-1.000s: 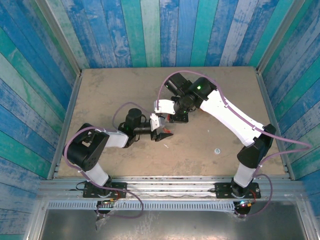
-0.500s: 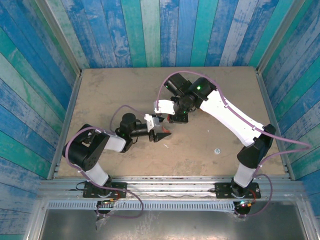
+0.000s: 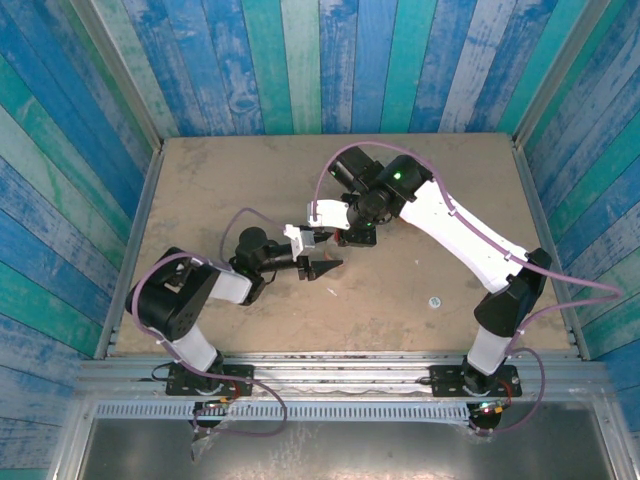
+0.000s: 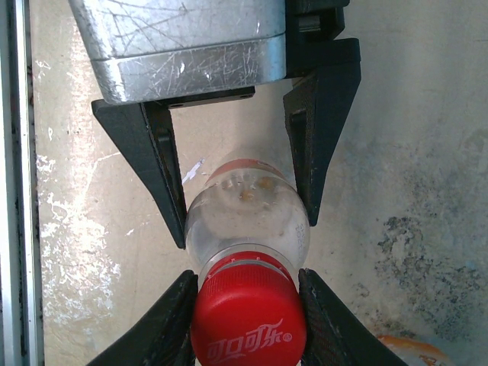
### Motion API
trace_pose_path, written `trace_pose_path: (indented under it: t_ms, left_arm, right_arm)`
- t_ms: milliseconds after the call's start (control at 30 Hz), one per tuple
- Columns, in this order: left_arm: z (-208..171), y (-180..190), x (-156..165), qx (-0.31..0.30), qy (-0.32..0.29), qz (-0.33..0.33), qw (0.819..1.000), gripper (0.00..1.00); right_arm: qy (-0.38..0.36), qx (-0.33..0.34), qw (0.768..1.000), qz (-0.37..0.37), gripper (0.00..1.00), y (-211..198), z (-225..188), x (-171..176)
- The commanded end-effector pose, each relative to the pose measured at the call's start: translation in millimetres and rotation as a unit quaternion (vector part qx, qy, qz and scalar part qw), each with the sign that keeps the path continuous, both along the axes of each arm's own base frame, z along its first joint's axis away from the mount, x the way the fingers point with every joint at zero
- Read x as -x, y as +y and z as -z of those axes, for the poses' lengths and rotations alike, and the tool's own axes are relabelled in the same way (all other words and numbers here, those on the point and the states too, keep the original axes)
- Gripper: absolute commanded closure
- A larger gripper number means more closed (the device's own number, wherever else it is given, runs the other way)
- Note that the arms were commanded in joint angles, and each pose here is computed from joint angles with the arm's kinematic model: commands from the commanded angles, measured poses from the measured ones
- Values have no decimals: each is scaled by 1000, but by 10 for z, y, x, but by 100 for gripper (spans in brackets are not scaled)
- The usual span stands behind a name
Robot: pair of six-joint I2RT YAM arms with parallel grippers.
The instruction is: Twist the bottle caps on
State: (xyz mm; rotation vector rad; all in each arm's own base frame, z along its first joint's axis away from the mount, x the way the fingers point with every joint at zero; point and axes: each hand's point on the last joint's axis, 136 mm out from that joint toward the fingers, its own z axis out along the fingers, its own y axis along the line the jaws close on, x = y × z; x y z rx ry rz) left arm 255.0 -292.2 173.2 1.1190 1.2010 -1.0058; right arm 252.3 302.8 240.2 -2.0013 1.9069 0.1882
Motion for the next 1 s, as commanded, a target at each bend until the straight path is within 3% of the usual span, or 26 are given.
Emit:
trace_pose_path:
  t_ms: [0, 300, 667, 967]
  left_arm:
    - [-10, -45, 18, 7, -4, 22, 1000, 30]
    - [20, -102, -30, 10, 0, 30, 999, 28]
    - [78, -144, -53, 1, 6, 35, 999, 37]
    - [100, -142, -46, -5, 8, 34, 999, 37]
  right_arm:
    - [-8, 25, 1000, -7, 66, -42, 63, -48]
    - [-7, 27, 1000, -7, 67, -41, 83, -55]
    - [-8, 26, 1000, -7, 66, -39, 75, -65]
    - [-8, 21, 1000, -8, 66, -23, 51, -58]
